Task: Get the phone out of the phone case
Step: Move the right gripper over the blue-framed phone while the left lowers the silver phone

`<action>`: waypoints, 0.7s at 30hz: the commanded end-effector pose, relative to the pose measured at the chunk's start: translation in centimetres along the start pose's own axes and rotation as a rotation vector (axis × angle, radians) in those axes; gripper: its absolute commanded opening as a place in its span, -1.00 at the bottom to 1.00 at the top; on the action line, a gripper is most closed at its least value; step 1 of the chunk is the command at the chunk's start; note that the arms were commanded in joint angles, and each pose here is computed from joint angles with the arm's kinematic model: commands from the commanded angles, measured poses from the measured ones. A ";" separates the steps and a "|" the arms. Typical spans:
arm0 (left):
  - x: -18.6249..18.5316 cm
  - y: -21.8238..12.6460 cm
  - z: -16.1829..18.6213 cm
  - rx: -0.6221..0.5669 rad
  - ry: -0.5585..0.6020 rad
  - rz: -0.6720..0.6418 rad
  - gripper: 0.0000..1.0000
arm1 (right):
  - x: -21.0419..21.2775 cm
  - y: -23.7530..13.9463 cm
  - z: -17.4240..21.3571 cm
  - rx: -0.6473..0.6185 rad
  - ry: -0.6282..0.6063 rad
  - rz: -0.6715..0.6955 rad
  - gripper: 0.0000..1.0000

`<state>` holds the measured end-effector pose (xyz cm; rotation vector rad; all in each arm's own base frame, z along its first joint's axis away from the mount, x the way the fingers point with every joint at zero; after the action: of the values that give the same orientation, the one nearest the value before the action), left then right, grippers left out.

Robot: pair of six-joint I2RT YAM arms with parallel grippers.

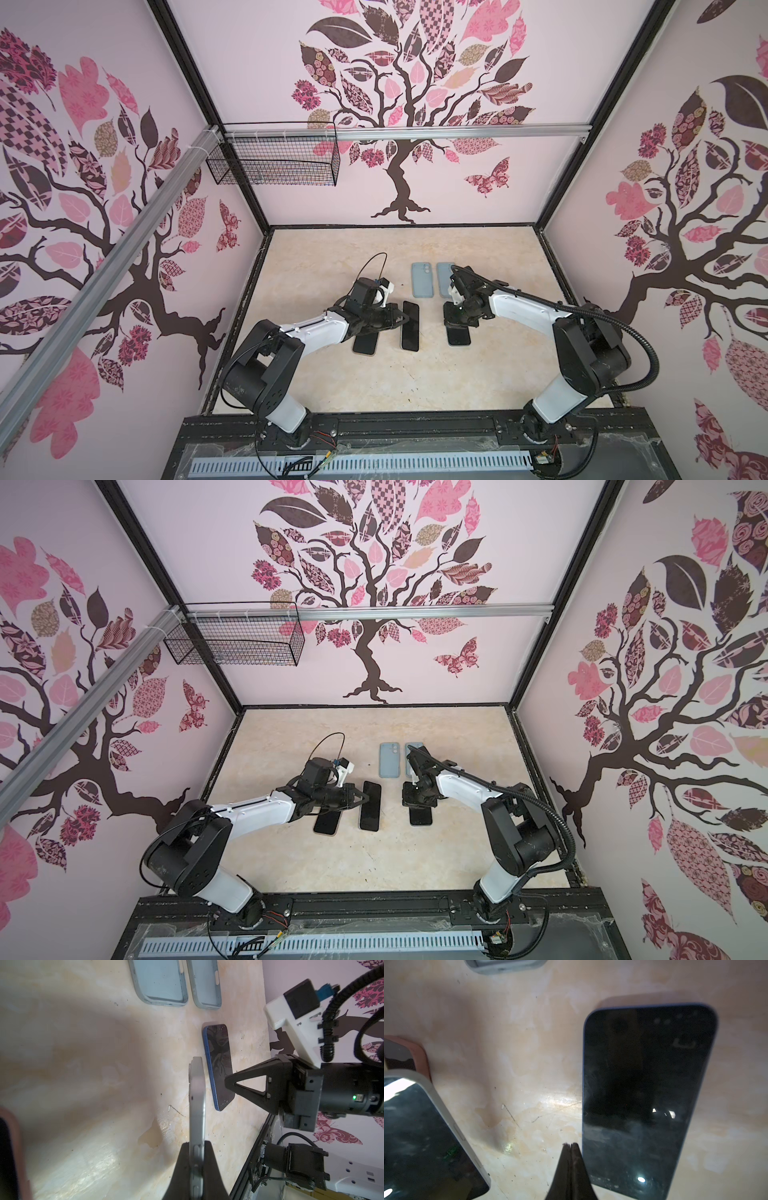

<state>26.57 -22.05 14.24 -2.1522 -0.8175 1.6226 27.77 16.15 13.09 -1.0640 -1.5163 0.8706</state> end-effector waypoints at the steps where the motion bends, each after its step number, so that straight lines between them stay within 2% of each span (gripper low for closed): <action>1: -2.1 0.3 -2.2 -0.091 0.034 0.083 -1.00 | 0.8 0.2 -0.8 -0.029 -0.006 -0.039 -1.00; 8: -1.8 0.9 -2.1 -0.103 0.019 0.071 -1.00 | 1.1 2.2 -1.6 0.012 -0.007 -0.036 -1.00; 21: -0.8 2.0 -1.5 -0.076 -0.015 0.073 -1.00 | 0.7 3.7 -1.8 0.044 0.002 -0.011 -1.00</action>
<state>27.69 -23.17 12.89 -2.1615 -0.8677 1.6854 29.37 17.49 10.13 -1.0227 -1.4911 0.8921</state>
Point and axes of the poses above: each gripper's point midway between its finger pads, its own y axis out along the fingers, its own x axis along the line the jaws close on, z = x × y, the point moved 9 cm from there along -y, back along the fingers, and after that the axes turned 3 degrees about -y, right-handed, at the moved point
